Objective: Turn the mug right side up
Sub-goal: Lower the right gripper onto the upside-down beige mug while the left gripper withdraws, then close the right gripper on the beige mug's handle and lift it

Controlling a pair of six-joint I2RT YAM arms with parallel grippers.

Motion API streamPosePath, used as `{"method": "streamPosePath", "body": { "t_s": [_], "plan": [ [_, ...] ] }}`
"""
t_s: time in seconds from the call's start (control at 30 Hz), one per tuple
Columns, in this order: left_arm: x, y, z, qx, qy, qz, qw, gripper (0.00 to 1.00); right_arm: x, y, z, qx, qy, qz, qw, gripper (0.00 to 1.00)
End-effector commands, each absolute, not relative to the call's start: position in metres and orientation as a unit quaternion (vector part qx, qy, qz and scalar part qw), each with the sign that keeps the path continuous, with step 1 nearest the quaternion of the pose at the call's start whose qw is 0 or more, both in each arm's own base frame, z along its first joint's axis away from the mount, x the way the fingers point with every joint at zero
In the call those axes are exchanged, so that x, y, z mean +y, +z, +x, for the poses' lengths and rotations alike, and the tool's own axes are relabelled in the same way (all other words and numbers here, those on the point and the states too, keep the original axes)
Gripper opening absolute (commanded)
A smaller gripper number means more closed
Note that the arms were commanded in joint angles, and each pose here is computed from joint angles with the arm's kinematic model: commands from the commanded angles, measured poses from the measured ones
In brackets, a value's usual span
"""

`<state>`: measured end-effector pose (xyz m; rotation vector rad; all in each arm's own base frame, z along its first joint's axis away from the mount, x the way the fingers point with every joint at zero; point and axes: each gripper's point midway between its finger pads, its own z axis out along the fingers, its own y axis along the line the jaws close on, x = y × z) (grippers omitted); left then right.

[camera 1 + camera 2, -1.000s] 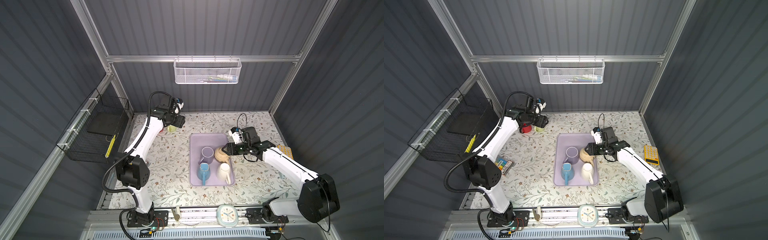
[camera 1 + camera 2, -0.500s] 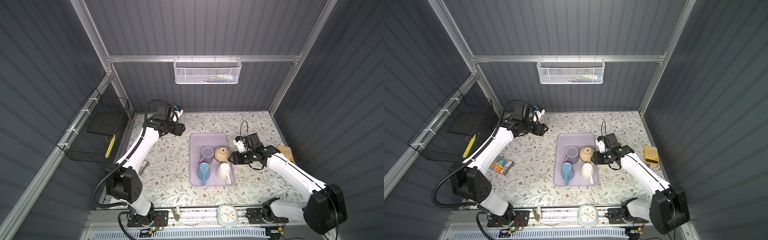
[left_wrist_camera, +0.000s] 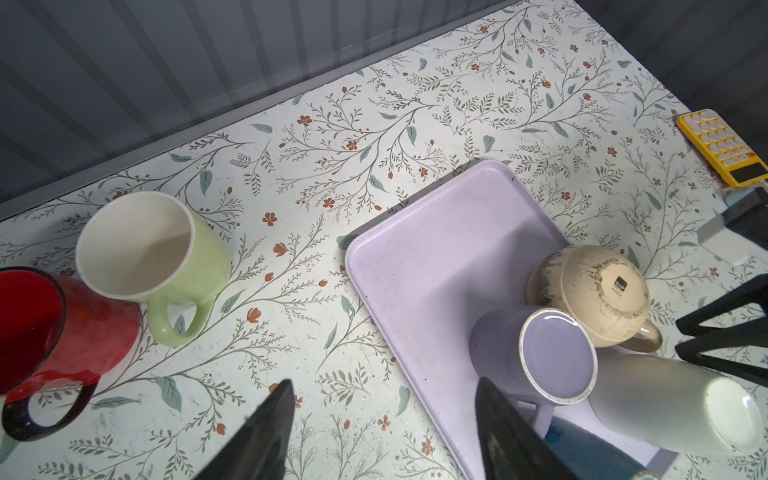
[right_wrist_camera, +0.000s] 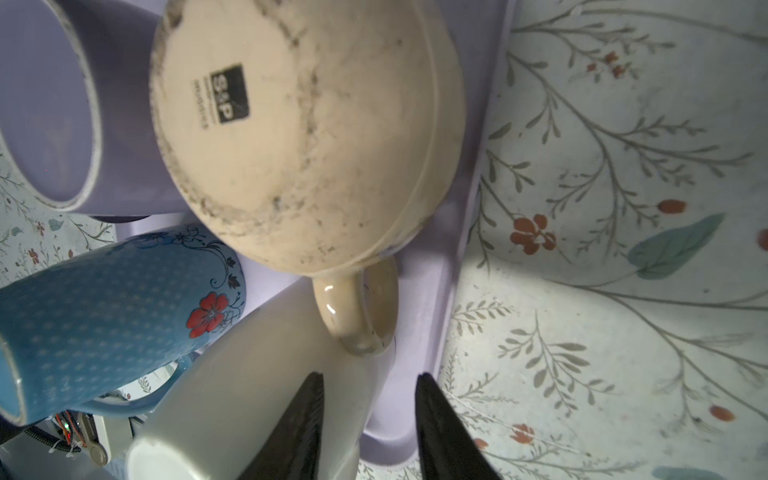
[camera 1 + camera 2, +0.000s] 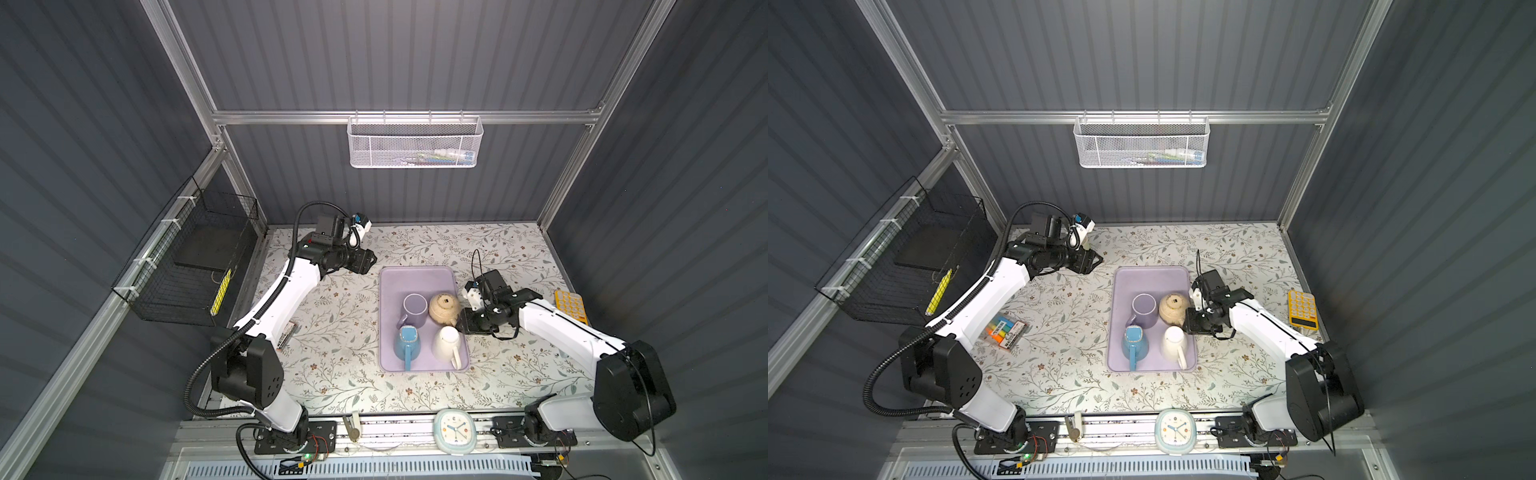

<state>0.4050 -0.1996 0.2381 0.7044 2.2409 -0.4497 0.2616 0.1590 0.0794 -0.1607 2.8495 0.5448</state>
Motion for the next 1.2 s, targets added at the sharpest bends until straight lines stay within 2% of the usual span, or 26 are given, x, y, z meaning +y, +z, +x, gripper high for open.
{"method": "streamPosePath", "body": {
  "t_s": [0.0,0.17,0.4,0.7,0.87,1.17],
  "plan": [
    [-0.208,0.237,0.392,0.870,-0.202,0.271,0.358,0.68,0.169,0.084,0.274,0.969,0.198,-0.063,0.131,0.38],
    [-0.209,0.217,0.381,0.881,-0.221,0.248,0.337,0.68,0.181,0.081,0.285,0.965,0.215,-0.073,0.130,0.35],
    [-0.211,0.214,0.376,0.886,-0.219,0.242,0.330,0.67,0.211,0.088,0.303,0.952,0.260,-0.091,0.135,0.31],
    [-0.211,0.216,0.375,0.888,-0.210,0.240,0.331,0.67,0.233,0.092,0.343,0.943,0.286,-0.040,0.166,0.25],
    [-0.214,0.214,0.372,0.889,-0.206,0.241,0.331,0.66,0.243,0.091,0.361,0.937,0.301,-0.010,0.178,0.27],
    [-0.230,0.210,0.367,0.887,-0.199,0.267,0.321,0.66,0.240,0.091,0.391,0.940,0.266,-0.002,0.212,0.32]
  ]
}}
